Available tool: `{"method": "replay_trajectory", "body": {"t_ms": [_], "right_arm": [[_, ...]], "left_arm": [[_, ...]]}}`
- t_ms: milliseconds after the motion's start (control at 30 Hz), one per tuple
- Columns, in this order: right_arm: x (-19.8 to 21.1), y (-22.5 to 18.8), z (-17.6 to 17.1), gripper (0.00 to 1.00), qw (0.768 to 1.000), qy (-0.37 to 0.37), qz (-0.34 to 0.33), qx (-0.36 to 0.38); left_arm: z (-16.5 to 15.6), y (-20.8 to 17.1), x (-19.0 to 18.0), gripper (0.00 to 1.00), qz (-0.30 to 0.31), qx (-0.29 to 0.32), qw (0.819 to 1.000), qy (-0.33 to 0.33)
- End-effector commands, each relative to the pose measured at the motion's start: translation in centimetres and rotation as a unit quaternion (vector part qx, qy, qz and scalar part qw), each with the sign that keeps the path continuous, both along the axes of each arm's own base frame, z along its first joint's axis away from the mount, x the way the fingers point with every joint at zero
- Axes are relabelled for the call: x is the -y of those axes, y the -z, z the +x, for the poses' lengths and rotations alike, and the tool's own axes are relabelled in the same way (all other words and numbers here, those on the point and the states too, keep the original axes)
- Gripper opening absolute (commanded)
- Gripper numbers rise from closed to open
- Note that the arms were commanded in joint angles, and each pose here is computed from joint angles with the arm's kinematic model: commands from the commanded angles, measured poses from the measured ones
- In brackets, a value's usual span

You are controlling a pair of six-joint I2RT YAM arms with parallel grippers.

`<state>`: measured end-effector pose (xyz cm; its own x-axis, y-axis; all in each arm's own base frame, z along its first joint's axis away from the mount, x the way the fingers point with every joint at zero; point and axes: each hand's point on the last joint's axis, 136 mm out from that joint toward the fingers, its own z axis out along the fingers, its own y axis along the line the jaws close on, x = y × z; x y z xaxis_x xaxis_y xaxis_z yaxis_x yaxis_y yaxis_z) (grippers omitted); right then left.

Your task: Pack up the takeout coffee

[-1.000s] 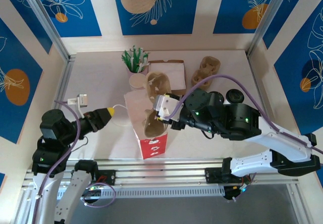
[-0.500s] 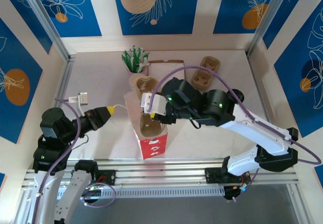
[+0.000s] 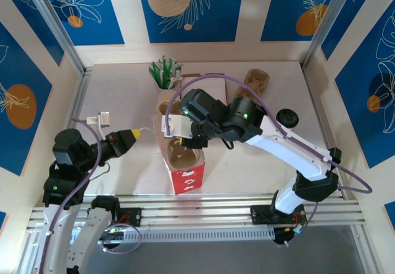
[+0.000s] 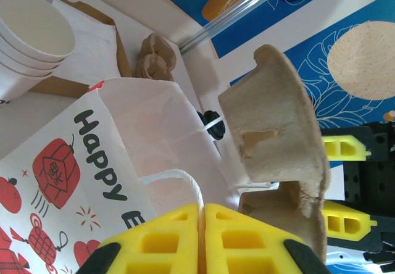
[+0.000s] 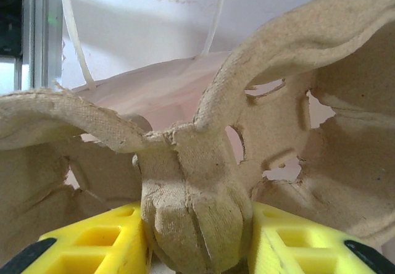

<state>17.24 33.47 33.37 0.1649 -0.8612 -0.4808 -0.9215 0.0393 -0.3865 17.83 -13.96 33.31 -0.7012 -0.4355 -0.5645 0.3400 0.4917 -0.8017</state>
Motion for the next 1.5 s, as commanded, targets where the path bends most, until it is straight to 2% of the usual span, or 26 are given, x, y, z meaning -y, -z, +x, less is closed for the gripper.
{"method": "replay_trajectory", "body": {"t_ms": [0, 367, 633, 767, 1467], "right_arm": [[0.2, 0.4, -0.4, 0.42, 1.000, -0.017, -0.021, -0.016], [-0.7, 2.8, 0.3, 0.41, 0.997, -0.014, -0.060, -0.040], [-1.5, 0.5, 1.5, 0.38, 0.999, -0.007, -0.015, -0.033], [-1.6, 0.2, 1.8, 0.40, 1.000, -0.007, -0.011, -0.024], [-1.2, 4.8, 3.9, 0.40, 0.996, 0.014, -0.068, -0.052]], "left_arm": [[0.0, -0.5, 0.5, 0.07, -0.002, 0.015, 1.000, 0.017], [0.4, -0.8, 0.5, 0.00, 0.001, 0.017, 1.000, 0.017], [0.5, -0.5, 0.5, 0.00, 0.013, 0.018, 1.000, 0.019], [0.7, -0.4, 0.5, 0.00, 0.014, 0.017, 1.000, 0.019], [0.7, -0.3, 0.6, 0.00, 0.030, 0.020, 0.999, 0.027]]}}
